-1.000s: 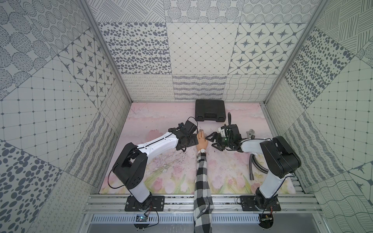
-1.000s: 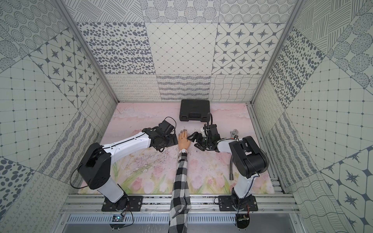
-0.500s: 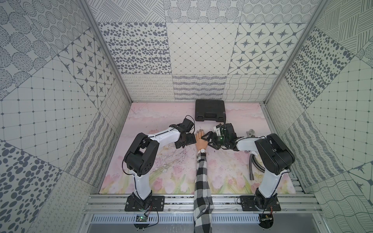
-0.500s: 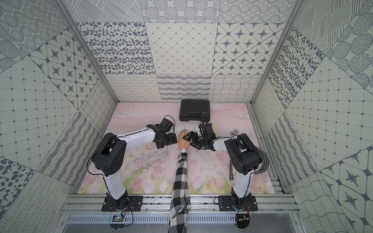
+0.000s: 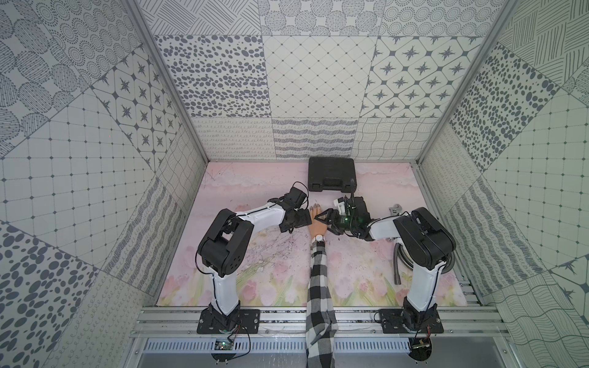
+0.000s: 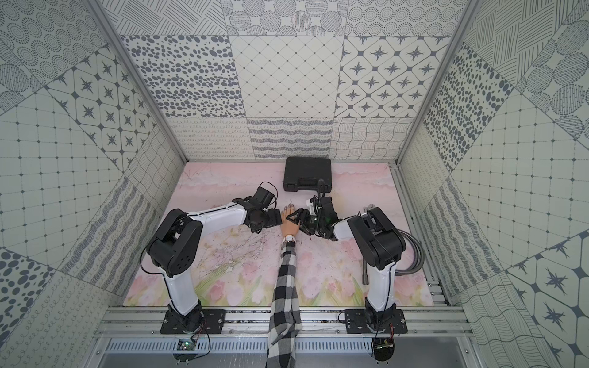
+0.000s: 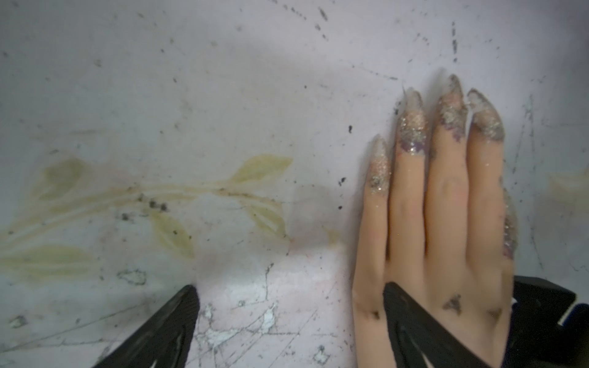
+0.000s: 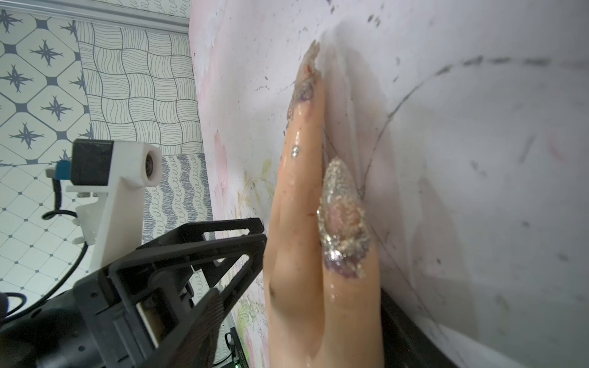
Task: Take off the watch
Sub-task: Adjust the hand at the center of the board.
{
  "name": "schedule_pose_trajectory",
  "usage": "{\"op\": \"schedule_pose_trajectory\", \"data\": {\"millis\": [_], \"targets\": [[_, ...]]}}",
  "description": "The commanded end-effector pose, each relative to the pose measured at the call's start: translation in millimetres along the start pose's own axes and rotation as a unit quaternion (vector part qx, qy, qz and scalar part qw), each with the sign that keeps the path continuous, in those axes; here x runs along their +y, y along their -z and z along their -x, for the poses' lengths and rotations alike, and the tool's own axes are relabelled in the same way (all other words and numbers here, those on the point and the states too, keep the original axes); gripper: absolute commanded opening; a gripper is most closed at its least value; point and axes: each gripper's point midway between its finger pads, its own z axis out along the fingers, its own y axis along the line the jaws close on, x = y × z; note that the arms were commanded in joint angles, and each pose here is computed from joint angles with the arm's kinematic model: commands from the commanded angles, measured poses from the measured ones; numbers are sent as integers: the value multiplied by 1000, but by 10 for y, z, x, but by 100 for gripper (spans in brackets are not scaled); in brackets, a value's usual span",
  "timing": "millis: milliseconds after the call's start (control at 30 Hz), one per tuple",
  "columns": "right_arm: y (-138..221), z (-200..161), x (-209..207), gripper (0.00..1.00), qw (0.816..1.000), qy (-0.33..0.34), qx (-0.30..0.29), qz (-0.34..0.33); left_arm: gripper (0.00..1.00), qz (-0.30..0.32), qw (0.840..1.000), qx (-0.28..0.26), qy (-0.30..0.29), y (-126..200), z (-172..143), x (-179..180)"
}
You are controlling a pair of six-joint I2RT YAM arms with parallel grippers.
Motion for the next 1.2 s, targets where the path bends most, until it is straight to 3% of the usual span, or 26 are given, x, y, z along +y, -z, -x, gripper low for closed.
{"op": "schedule_pose_trajectory", "data": {"millis": [0,267,500,800,967,1167], "targets": [[-48,-57,-122,65,1000,-17,1,-3,92,11,998,58,8,-164,-276,175],[25,-47,-12,39,1000,-16,-8,9,93,4,999,37,6,3,-153,111],[222,-11,187,22,1000,-8,-28,1,94,-12,1000,-1,17,310,102,88],[763,-15,283,10,990,41,-70,-117,95,-12,998,-38,40,582,270,313],[1051,-25,379,5,966,104,-75,-224,95,-17,998,-42,49,593,216,405],[1275,-24,377,2,906,183,-71,-375,96,-26,997,-36,66,509,89,505]]}}
